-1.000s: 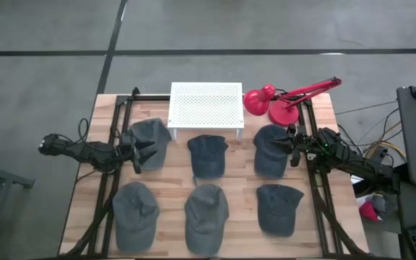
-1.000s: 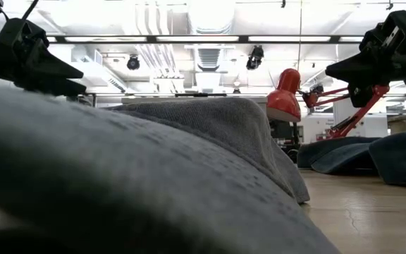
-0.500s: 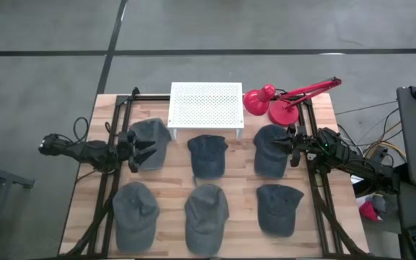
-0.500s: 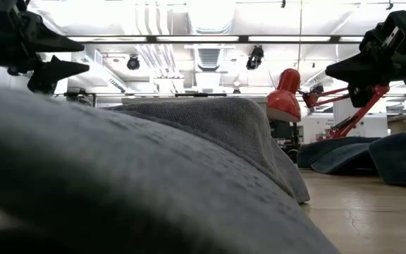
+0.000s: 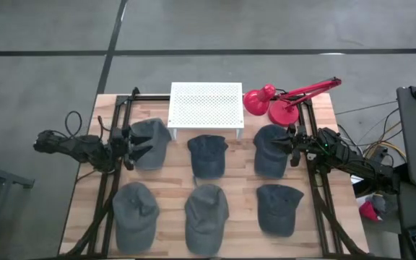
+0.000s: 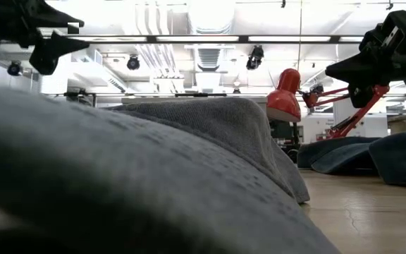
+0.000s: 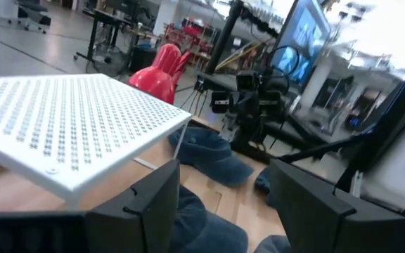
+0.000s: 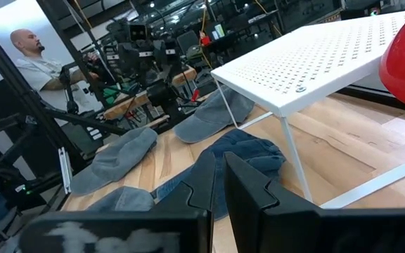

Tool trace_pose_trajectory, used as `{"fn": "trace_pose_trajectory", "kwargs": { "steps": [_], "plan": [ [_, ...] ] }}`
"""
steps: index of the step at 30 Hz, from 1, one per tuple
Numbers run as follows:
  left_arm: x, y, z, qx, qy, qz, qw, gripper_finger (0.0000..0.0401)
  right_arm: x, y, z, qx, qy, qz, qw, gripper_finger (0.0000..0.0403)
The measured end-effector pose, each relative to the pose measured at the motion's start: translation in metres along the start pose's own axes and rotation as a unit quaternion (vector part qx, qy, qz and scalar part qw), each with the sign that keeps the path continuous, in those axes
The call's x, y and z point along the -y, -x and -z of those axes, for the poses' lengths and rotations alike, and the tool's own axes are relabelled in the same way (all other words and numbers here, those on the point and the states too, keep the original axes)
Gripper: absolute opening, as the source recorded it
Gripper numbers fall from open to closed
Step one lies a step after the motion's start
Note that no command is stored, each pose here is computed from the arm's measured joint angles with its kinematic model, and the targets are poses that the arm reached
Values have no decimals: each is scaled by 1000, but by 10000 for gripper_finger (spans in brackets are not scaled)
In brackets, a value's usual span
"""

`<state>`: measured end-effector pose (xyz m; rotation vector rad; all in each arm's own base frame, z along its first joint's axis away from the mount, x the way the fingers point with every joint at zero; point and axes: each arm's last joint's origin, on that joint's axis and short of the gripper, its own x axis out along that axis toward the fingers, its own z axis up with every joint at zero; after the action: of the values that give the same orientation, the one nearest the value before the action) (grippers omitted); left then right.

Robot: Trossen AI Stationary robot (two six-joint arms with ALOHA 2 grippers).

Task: Pick & Place hat
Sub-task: Put the top left gray cap on the shelf

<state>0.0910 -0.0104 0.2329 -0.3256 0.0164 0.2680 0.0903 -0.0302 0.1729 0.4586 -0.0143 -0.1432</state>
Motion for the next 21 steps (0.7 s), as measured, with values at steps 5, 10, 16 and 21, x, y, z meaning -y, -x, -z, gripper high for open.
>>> {"fn": "trace_pose_trajectory", "kwargs": {
  "steps": [5,10,16,21],
  "plan": [
    [10,-4,-19,-65,-33,-26,997,222,0,0,0,0,0,0,1000,27],
    [16,-11,-25,-113,-47,-48,991,222,0,0,0,0,-3,0,1000,27],
    [16,-17,-14,-137,-24,-64,988,222,0,0,0,-1,-6,-2,1000,27],
    [14,-18,-8,-139,46,-78,986,222,0,0,0,-1,-5,-1,1000,27]
  ]
}}
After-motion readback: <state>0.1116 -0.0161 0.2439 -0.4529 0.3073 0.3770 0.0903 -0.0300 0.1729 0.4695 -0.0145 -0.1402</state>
